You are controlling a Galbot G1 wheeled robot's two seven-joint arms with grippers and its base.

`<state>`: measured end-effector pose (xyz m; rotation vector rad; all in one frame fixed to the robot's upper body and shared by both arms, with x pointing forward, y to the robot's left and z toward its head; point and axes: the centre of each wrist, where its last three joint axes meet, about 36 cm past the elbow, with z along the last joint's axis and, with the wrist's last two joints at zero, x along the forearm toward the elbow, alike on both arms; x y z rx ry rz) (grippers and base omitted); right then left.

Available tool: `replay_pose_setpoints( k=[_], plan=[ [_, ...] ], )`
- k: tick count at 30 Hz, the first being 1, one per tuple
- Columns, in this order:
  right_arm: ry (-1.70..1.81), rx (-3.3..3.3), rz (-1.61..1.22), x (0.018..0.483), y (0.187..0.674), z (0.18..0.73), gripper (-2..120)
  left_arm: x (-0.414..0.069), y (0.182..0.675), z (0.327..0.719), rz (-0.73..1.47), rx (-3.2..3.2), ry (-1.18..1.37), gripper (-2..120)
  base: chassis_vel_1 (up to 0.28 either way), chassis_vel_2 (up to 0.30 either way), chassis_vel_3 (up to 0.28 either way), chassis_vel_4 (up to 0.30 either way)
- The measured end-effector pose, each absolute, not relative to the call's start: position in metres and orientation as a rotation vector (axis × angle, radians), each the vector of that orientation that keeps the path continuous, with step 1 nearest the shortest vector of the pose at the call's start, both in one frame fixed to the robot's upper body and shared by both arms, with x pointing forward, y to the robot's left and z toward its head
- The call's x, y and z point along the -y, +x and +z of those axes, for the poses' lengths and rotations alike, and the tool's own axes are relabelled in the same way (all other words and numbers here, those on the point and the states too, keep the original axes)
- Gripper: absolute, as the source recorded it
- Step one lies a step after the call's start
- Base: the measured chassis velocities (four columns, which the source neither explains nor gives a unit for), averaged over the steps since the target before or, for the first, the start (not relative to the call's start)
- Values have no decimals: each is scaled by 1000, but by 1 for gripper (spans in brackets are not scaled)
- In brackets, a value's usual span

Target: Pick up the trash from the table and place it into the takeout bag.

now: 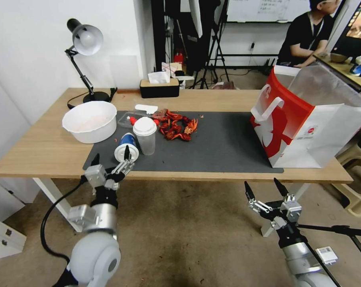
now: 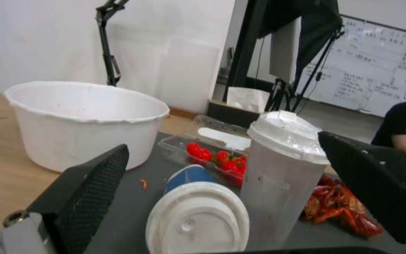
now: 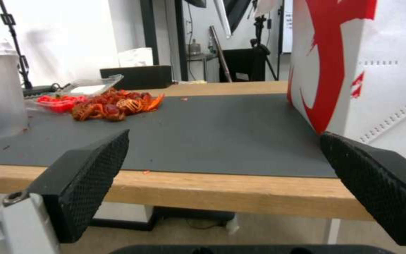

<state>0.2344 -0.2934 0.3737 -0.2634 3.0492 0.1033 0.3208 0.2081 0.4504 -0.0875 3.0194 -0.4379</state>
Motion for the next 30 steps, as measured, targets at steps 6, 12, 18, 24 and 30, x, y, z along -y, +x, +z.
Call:
replay_pose_setpoints(
  k=[6, 12, 18, 24, 30],
  plan=[
    [-236, -3054, 96, 294, 233, 374, 100, -216, 345, 453, -353, -3079, -68, 100, 0, 0, 0, 0],
    [-220, -3058, 92, 293, 231, 373, 100, -226, 361, 452, -258, -3133, -70, 100, 0, 0, 0, 0],
    [-205, -3060, 91, 291, 230, 372, 100, -232, 371, 447, -179, -3174, -53, 100, 0, 0, 0, 0],
    [-185, -3062, 86, 292, 226, 372, 100, -232, 381, 445, -137, -3207, -38, 100, 0, 0, 0, 0],
    [-177, -3063, 81, 293, 225, 372, 100, -234, 391, 441, -101, -3242, -61, 100, 0, 0, 0, 0]
  ],
)
